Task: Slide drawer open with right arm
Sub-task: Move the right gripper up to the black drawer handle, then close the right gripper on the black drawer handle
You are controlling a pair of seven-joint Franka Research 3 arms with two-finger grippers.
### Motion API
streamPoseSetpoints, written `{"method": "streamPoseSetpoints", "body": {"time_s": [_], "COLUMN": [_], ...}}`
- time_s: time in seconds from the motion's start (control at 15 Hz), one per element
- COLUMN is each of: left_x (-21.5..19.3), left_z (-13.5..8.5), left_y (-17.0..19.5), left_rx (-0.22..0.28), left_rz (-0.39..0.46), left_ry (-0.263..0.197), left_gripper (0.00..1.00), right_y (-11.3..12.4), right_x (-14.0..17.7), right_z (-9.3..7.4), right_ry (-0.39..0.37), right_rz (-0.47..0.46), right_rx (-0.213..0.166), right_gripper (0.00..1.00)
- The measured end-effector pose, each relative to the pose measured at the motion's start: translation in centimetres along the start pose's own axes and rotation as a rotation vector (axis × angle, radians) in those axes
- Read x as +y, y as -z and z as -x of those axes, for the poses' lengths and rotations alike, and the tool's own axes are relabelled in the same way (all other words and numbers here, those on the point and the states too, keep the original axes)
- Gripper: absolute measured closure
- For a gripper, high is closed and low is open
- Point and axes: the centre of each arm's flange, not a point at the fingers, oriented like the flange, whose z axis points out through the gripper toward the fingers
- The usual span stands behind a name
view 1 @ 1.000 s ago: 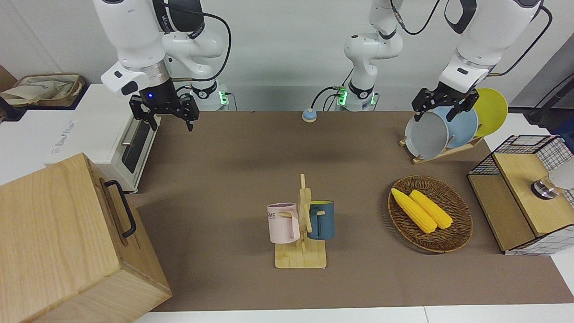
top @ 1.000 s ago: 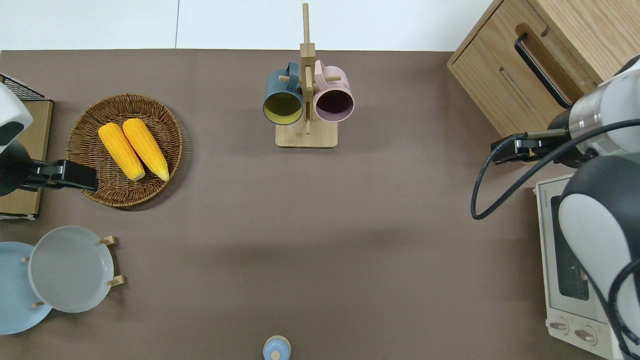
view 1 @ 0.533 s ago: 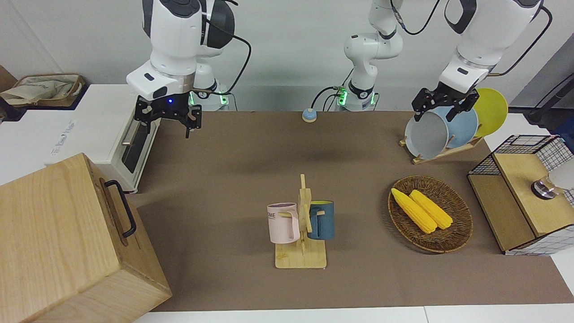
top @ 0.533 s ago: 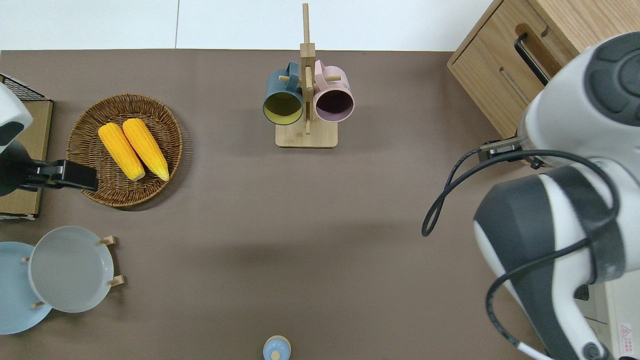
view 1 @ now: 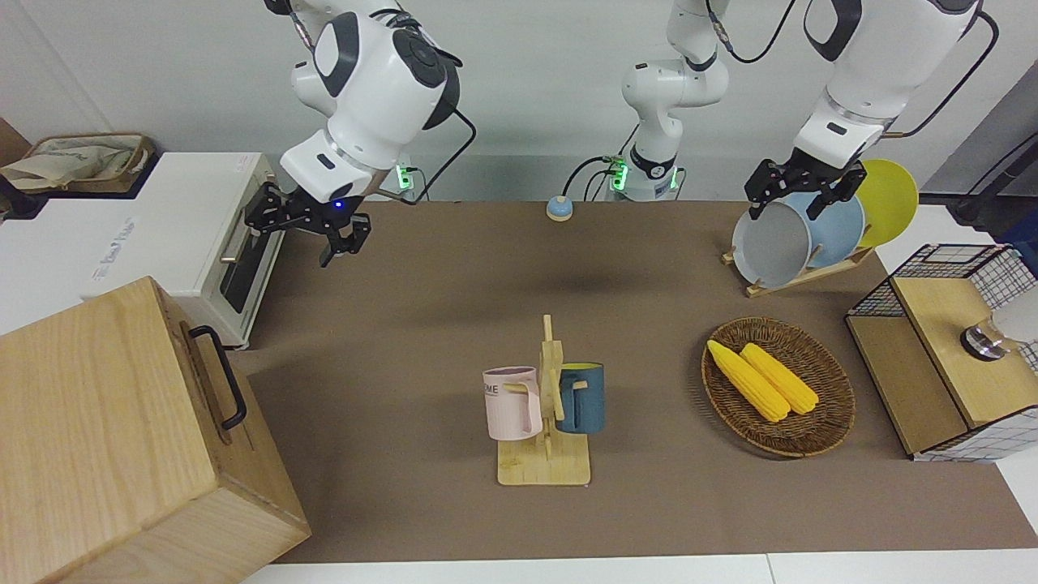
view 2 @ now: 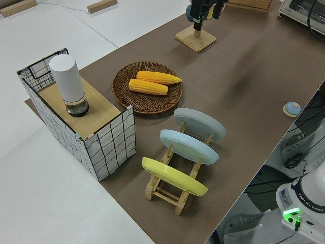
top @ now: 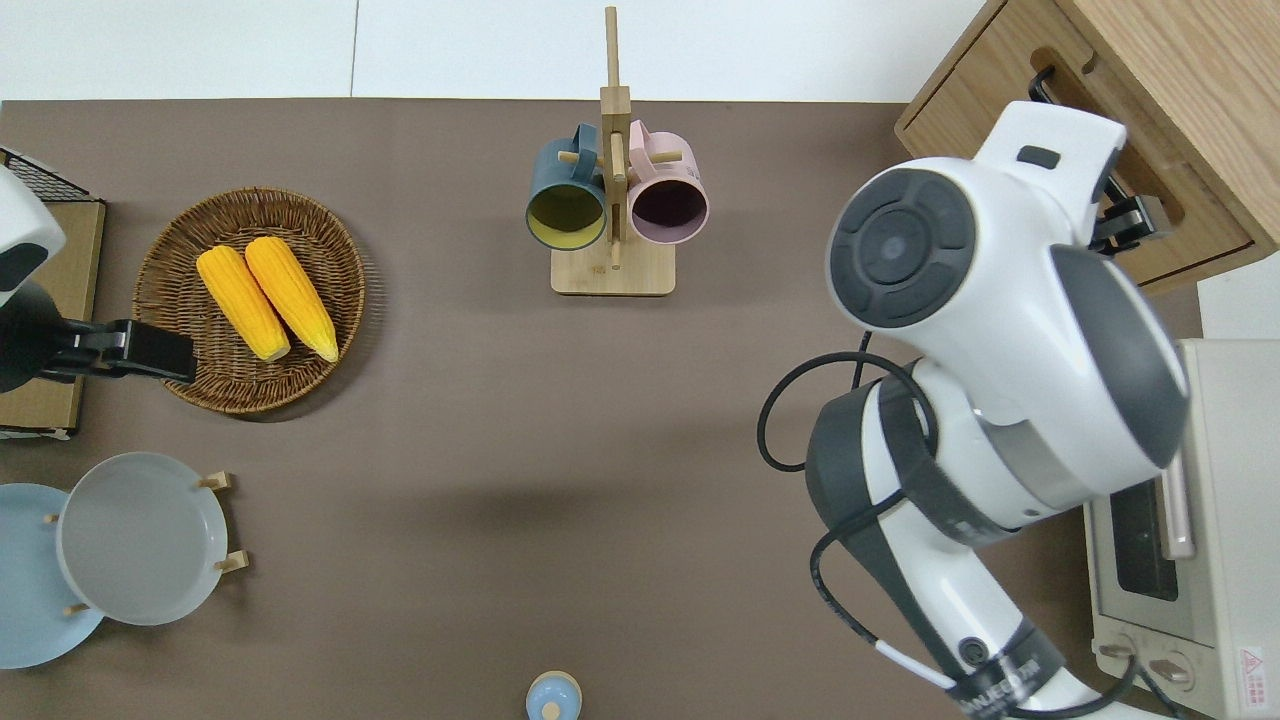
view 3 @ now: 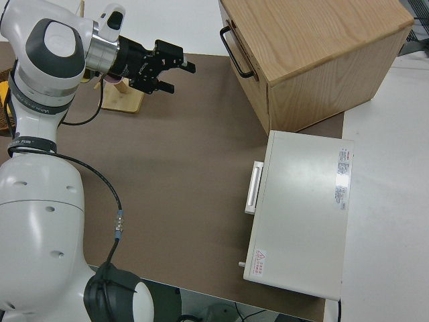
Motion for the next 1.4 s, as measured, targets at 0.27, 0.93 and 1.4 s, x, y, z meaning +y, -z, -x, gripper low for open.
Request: {"method": "streamPoseSetpoints", "body": {"time_s": [0.27,0.93,1.4], "left_x": [0.0,0.0,0.0], "left_z": [0.0,0.0,0.0], "left_y": [0.0,0.0,0.0], "left_rx": [0.0,0.0,0.0], "left_rz": [0.0,0.0,0.0], "left_ry": [0.0,0.0,0.0], "left_gripper": [0.0,0.0,0.0], "right_y": [-0.9,-6.6,-12.5], "right_x": [-4.4,-10.2,-9.8], "right_z": [-1.4,-3.8,-5.6], "right_ry": [0.046,0.083,0.069], "right_rz": [0.222,0.616,0.713], "right_rx": [0.032,0.194,0.253], "right_gripper": [0.01,0.01,0.01]}}
